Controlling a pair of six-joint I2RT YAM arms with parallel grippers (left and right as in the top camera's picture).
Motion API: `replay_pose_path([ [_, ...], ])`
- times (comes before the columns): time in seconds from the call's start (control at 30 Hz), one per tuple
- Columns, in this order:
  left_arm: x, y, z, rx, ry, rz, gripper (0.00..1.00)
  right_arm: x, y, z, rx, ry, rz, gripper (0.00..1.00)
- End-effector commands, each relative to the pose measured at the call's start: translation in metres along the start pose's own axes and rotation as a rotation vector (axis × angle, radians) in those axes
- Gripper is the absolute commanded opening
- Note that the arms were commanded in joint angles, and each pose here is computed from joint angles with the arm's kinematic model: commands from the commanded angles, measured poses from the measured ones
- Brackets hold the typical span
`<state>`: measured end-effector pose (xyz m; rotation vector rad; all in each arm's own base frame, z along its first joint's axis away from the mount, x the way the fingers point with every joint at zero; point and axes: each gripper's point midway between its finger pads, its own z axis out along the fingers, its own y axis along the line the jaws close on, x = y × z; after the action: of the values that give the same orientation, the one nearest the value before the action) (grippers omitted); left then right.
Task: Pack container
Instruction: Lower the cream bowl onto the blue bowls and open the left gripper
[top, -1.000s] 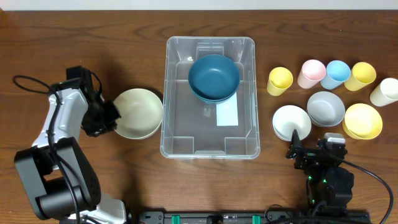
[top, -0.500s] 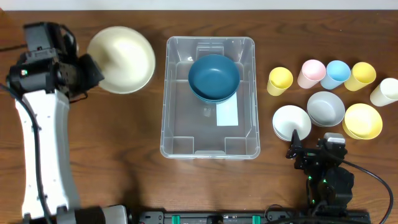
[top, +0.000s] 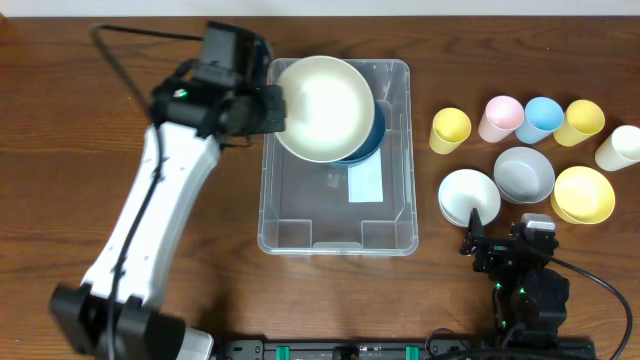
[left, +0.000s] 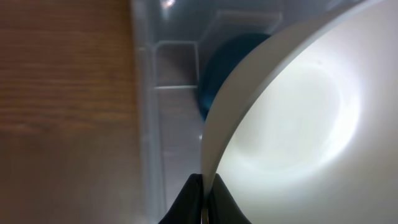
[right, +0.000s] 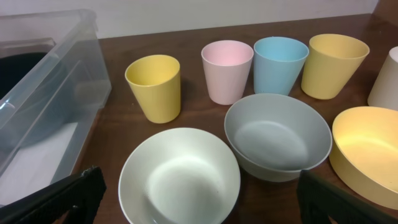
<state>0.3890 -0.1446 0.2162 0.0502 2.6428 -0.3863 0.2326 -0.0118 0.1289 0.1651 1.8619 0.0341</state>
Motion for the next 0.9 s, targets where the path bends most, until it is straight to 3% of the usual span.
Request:
replay_pose_path([
  [0.0, 0.004, -0.005, 0.035, -0.009, 0.050, 0.007, 0.06, 0.000, -0.003, 0.000, 0.015, -0.004, 0.014, 0.99],
  [0.27, 0.006, -0.032, 0.083, 0.032, 0.069, 0.059, 0.06, 0.000, -0.003, 0.000, 0.015, -0.004, 0.014, 0.99],
  [0.7, 0.001, -0.028, 0.086, 0.007, 0.047, 0.058, 0.06, 0.000, -0.003, 0.000, 0.015, -0.004, 0.014, 0.99],
  [0.73, 0.001, -0.027, 0.086, 0.005, 0.045, 0.058, 0.12, 0.000, -0.003, 0.000, 0.015, -0.004, 0.014, 0.99],
  [0.8, -0.002, -0.028, 0.085, 0.007, 0.036, 0.060, 0.41, 0.000, -0.003, 0.000, 0.015, -0.004, 0.014, 0.99],
  [0.83, -0.004, -0.028, 0.083, 0.006, 0.027, 0.059, 0.48, 0.000, -0.003, 0.000, 0.015, -0.004, 0.014, 0.99],
  [0.87, -0.007, -0.028, 0.080, 0.004, 0.017, 0.058, 0.49, 0.000, -0.003, 0.000, 0.015, -0.004, 0.014, 0.99],
])
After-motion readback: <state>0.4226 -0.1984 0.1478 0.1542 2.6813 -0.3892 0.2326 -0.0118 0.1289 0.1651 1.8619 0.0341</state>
